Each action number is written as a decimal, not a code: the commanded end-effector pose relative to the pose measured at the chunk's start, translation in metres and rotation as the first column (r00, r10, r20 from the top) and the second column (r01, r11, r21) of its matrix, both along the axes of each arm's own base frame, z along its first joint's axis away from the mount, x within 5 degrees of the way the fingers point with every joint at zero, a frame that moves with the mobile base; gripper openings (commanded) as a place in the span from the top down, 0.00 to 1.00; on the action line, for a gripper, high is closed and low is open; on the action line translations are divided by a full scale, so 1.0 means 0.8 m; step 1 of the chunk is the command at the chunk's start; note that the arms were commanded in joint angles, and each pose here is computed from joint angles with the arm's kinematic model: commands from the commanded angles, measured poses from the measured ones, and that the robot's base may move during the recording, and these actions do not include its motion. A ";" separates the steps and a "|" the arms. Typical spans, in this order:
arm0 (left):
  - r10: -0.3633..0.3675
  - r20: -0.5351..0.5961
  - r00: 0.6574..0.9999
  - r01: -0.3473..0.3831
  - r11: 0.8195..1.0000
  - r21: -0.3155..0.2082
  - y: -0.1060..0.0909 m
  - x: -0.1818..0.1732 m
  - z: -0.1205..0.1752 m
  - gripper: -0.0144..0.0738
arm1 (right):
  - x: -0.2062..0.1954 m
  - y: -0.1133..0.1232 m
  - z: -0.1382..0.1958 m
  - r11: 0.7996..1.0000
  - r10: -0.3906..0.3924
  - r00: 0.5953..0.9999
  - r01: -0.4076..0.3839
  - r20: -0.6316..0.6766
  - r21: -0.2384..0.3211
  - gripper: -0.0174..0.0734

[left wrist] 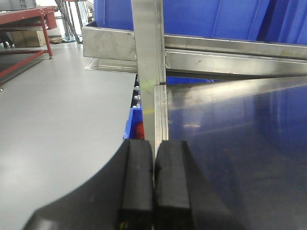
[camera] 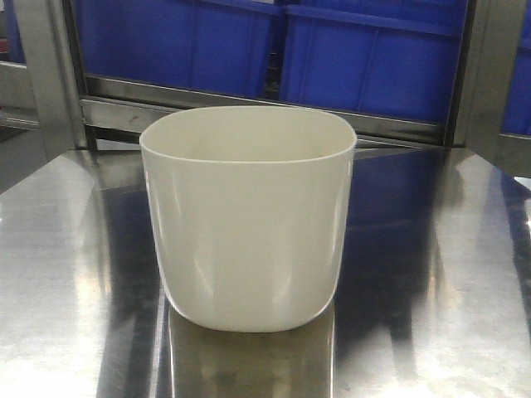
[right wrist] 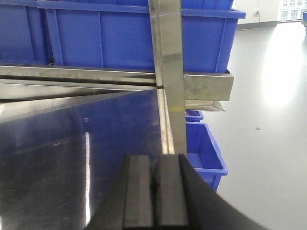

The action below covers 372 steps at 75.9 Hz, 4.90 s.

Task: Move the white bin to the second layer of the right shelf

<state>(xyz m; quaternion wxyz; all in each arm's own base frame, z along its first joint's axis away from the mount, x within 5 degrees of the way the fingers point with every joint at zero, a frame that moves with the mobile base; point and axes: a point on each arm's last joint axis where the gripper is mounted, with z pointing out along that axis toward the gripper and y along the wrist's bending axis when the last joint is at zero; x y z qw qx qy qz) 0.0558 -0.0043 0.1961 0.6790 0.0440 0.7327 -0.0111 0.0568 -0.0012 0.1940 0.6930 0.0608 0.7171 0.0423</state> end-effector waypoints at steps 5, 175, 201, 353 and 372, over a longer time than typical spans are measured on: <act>-0.002 0.064 0.998 0.003 1.000 -0.010 0.000 0.001 -0.005 0.74 | -0.003 -0.001 0.019 1.000 -0.009 0.992 0.010 0.127 -0.013 0.75; -0.002 0.064 0.998 0.003 1.000 -0.010 0.000 0.001 -0.005 0.74 | 0.168 0.033 0.211 0.968 0.229 0.838 -0.144 -0.495 0.205 0.75; -0.002 0.064 0.998 0.003 1.000 -0.010 0.000 0.001 -0.005 0.74 | 0.232 0.137 0.210 0.883 0.458 0.659 -0.418 -0.596 0.215 0.75; -0.002 0.064 0.998 0.003 1.000 -0.010 0.000 0.001 -0.005 0.74 | 0.279 0.250 0.106 0.800 0.404 0.245 -0.562 -0.881 0.210 0.26; -0.002 0.064 0.998 0.003 1.000 -0.010 0.000 0.001 -0.005 0.74 | 0.289 0.251 0.108 0.802 0.397 0.303 -0.574 -0.866 0.166 0.57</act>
